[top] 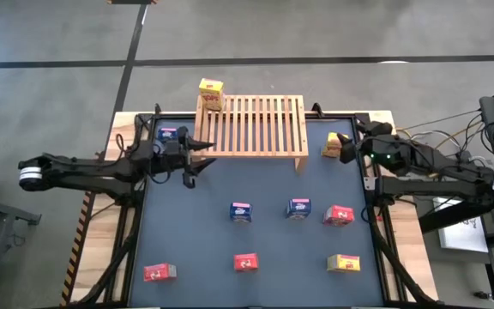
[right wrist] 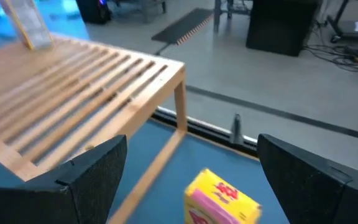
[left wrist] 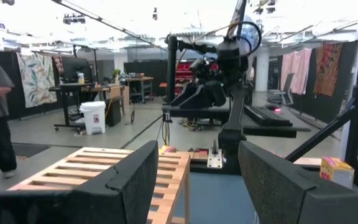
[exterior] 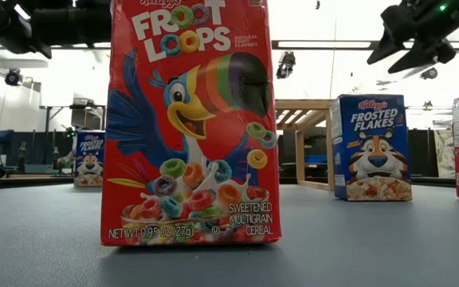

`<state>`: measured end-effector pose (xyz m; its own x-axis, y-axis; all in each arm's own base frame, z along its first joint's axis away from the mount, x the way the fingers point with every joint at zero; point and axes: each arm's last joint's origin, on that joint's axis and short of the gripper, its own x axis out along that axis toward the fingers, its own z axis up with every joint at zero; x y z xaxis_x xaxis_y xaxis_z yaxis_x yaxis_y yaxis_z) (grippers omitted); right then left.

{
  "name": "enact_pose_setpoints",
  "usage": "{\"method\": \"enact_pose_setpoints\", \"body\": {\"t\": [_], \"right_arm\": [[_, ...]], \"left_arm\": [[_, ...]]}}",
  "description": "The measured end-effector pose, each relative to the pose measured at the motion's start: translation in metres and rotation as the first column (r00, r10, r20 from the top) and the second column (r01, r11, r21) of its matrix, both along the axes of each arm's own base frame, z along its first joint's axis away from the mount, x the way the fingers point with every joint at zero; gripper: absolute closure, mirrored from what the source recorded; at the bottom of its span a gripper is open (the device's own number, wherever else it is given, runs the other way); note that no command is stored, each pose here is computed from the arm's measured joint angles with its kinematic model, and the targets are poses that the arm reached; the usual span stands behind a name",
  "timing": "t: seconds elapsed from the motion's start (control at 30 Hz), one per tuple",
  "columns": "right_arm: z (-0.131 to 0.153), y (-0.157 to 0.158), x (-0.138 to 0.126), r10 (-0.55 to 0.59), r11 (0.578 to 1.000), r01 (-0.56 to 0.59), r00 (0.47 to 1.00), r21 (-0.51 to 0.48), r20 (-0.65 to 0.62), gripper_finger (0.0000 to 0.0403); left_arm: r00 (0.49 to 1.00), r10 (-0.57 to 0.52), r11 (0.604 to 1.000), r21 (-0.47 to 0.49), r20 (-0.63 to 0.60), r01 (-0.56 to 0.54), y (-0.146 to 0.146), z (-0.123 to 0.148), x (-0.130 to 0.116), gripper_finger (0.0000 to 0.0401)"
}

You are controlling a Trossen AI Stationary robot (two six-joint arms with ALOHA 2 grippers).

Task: Stack cereal on shelf
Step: Put the top yellow cereal box on the shelf aligned with the other yellow cereal box

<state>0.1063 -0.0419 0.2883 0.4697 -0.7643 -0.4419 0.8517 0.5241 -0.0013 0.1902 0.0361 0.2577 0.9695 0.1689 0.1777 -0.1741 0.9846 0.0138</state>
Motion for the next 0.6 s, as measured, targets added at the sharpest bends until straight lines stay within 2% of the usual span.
{"method": "enact_pose_setpoints", "body": {"t": [0.23, 0.4, 0.6], "right_arm": [[-0.003, -0.003, 0.012, 0.001, 1.0, 0.002, 0.994, 0.025, -0.113, 0.0053], [-0.002, -0.003, 0.015, 0.016, 0.999, -0.012, 0.991, 0.036, -0.13, 0.0053], [0.014, -0.001, 0.021, 0.119, 0.989, -0.105, 0.983, 0.101, -0.141, 0.0053]], "left_arm": [[0.995, 0.03, 0.999, -0.025, -0.098, -0.032, -0.006, 0.006, -0.039, 0.0194], [0.997, 0.072, 0.997, -0.02, -0.019, -0.073, -0.01, 0.006, -0.066, 0.0194], [0.996, 0.073, 0.997, -0.002, 0.047, -0.073, -0.014, -0.006, -0.083, 0.0194]]}}
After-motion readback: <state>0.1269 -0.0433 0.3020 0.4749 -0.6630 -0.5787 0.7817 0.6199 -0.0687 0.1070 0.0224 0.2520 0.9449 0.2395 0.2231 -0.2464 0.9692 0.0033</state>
